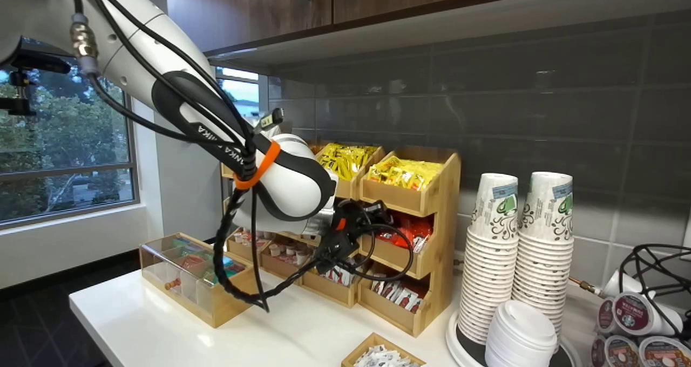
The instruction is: Put the orange sacket in the tray
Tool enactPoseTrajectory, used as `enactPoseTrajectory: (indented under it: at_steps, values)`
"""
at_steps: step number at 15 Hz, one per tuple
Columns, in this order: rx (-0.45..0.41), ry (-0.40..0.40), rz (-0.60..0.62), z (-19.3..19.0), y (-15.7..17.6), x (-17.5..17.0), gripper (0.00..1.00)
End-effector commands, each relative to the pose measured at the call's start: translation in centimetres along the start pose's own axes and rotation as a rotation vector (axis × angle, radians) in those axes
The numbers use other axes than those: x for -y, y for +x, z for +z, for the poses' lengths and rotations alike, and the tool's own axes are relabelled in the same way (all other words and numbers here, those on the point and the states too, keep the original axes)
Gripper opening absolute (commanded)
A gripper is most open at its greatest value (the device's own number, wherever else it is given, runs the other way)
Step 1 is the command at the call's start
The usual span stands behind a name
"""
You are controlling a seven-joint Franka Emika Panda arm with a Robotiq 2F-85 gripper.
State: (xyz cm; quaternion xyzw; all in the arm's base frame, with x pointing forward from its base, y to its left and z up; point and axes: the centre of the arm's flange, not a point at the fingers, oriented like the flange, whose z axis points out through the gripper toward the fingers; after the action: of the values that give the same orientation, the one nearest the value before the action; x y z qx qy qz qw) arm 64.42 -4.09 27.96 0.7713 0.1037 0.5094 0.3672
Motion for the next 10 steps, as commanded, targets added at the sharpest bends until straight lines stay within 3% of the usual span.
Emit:
enactPoseTrajectory:
  at_steps: [1, 2, 3, 10]
  values:
    - [0.008, -0.047, 0.069, 0.60, 0.24, 0.21, 0.00]
    - [0.013, -0.050, 0.079, 0.57, 0.25, 0.16, 0.00]
    - [0.017, -0.058, 0.087, 0.54, 0.25, 0.17, 0.07]
    - [0.036, -0.096, 0.138, 0.92, 0.15, 0.90, 0.59]
